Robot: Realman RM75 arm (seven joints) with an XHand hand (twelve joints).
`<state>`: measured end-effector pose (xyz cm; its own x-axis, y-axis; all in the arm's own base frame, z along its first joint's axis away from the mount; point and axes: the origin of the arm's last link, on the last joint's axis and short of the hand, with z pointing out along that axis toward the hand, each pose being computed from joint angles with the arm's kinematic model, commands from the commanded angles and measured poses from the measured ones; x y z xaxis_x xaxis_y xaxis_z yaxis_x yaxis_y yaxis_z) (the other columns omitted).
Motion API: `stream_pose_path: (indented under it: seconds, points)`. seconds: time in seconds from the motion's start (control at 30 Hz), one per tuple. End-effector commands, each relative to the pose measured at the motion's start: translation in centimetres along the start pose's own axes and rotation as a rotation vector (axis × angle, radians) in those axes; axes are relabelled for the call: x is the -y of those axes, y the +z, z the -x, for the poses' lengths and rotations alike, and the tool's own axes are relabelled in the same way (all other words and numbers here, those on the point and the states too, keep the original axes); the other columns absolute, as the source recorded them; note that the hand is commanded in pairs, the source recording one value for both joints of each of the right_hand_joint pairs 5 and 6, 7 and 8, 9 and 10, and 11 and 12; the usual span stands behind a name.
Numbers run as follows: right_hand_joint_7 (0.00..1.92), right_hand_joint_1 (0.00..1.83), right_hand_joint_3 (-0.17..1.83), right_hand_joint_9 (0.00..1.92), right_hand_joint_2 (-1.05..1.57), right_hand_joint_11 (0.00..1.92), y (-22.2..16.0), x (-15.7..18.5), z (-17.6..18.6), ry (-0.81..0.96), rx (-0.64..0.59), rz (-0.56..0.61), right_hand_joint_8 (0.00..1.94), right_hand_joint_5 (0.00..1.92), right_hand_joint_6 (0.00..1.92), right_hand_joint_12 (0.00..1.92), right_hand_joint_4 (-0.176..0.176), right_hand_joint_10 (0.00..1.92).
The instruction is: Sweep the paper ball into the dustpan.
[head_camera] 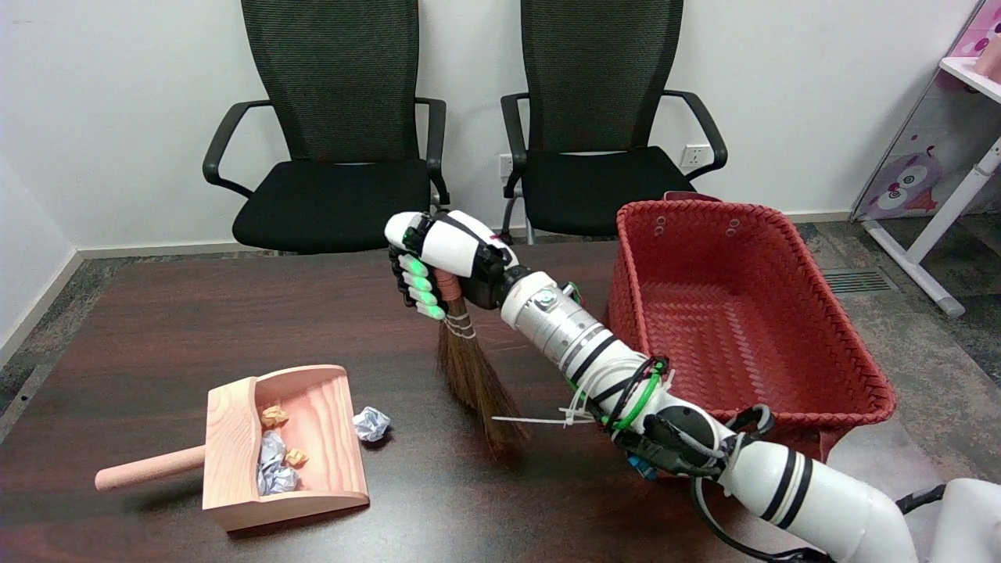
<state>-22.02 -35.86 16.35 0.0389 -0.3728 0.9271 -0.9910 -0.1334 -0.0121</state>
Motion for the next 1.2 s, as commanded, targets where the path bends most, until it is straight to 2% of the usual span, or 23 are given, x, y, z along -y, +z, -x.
stream_pose_path:
  seconds: [0.03,0.23,0.47,0.67,0.87,1.2]
  points:
    - [1.92,0.73,1.83,1.92,1.57,1.92,0.0,3.1,0.9,-0.229,0.026,-0.133,1.92,1.92,1.92,1.92,0.041,1.92]
    - [1.92,0.73,1.83,1.92,1.57,1.92,-0.2,2.8,1.5,-0.335,-0.025,-0.188,1.92,1.92,1.92,1.92,0.042,1.92]
    - [1.92,0.73,1.83,1.92,1.57,1.92,0.1,0.7,2.9,-0.490,-0.063,-0.169,1.92,1.92,1.92,1.92,0.047,1.92]
    - [1.92,0.73,1.83,1.92,1.57,1.92,0.8,-0.9,4.8,-0.566,-0.038,-0.131,1.92,1.92,1.92,1.92,0.047,1.92]
    - [1.92,0.74,1.83,1.92,1.57,1.92,1.4,-2.3,6.9,-0.518,-0.010,-0.090,1.92,1.92,1.92,1.92,0.045,1.92]
    - [1.92,0.73,1.83,1.92,1.57,1.92,1.9,-3.0,10.4,-0.442,0.000,-0.090,1.92,1.92,1.92,1.92,0.044,1.92]
